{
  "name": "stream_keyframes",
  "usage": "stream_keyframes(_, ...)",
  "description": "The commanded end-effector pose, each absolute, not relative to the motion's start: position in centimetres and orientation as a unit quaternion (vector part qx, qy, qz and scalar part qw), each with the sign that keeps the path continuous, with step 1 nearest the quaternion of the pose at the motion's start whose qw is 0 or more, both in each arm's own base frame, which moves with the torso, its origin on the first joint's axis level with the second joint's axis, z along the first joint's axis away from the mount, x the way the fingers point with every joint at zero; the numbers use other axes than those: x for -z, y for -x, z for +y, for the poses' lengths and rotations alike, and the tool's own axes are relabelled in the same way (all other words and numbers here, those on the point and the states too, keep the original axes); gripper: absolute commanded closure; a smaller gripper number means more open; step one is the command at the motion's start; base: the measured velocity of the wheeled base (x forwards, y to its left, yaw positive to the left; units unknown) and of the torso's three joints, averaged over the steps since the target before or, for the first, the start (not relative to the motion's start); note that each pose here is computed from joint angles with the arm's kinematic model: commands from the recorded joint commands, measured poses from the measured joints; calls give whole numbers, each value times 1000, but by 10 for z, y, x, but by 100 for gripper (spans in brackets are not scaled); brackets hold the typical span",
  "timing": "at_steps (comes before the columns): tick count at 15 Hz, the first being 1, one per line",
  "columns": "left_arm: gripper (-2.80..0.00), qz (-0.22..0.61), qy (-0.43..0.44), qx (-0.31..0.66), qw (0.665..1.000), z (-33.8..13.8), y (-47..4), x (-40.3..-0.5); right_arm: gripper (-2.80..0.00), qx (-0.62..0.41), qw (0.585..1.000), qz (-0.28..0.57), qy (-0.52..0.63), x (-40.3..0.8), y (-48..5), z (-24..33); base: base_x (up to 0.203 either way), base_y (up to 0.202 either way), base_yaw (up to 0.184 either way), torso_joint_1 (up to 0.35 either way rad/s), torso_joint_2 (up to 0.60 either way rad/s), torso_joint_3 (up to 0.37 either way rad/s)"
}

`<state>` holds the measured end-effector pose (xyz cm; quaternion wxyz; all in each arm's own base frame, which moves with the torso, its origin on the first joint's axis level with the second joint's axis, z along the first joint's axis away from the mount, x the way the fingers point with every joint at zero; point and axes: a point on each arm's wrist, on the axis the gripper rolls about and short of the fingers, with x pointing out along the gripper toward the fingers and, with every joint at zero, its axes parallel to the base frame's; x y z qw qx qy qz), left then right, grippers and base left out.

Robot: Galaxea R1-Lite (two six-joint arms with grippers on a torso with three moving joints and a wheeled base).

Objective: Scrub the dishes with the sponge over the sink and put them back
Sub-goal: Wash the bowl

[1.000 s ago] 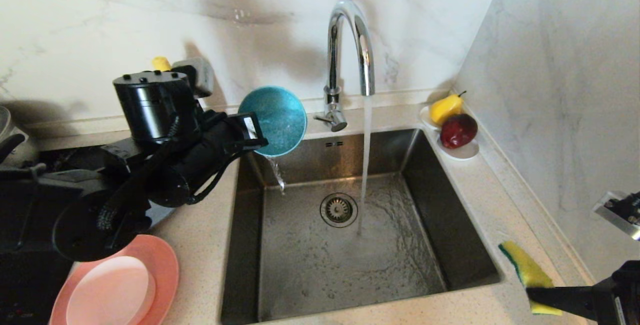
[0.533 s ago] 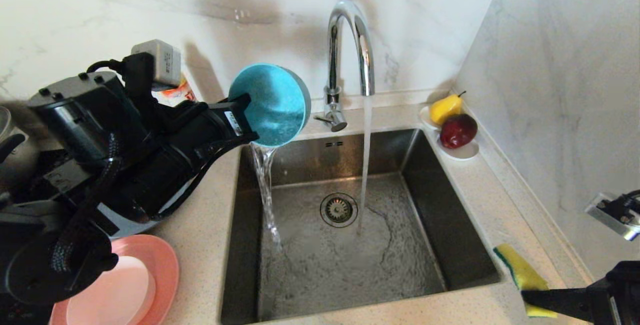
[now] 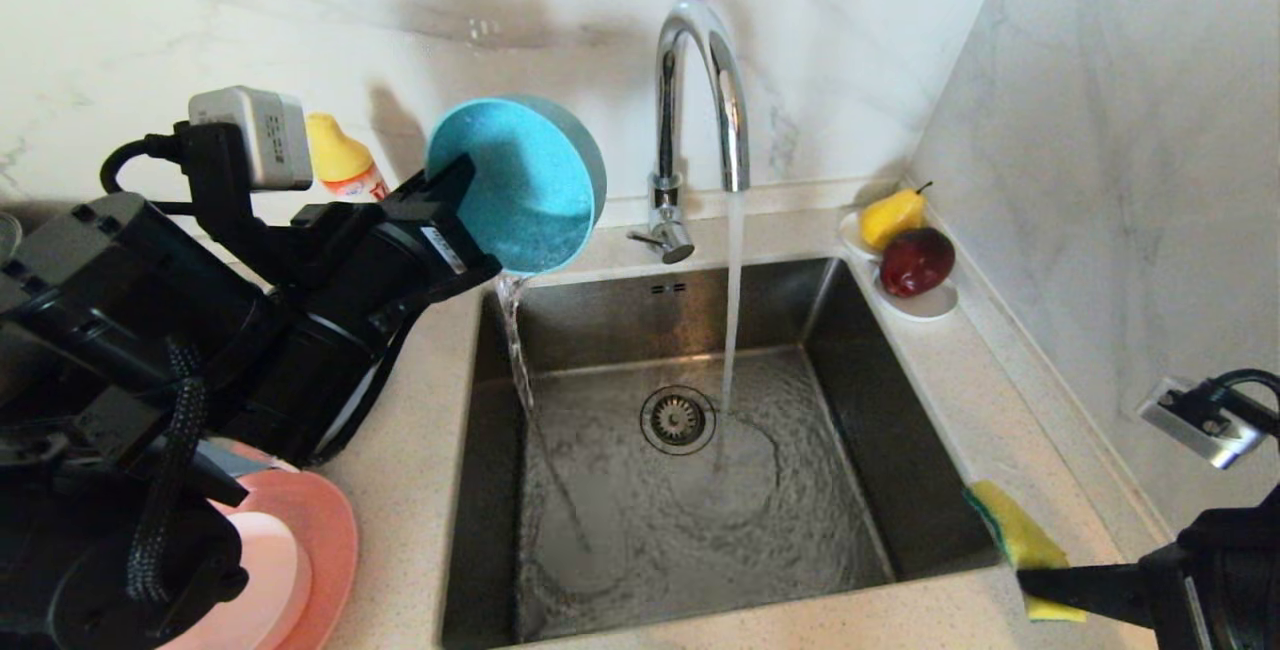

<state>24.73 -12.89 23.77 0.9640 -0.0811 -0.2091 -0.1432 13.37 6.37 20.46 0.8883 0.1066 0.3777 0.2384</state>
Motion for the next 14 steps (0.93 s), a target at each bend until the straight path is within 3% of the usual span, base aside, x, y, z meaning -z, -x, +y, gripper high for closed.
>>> stream_keyframes(1, 0, -228, 88, 142, 959, -128, -247, -239, 0, -238, 886, 383, -107, -203, -136, 65, 0, 0, 0, 0, 0, 0)
stream_keyframes(14, 0, -339, 110, 147, 923, -109, -209, -301, 0, -246, 879, 393, -110, -197, -141, 68, 0, 0, 0, 0, 0, 0)
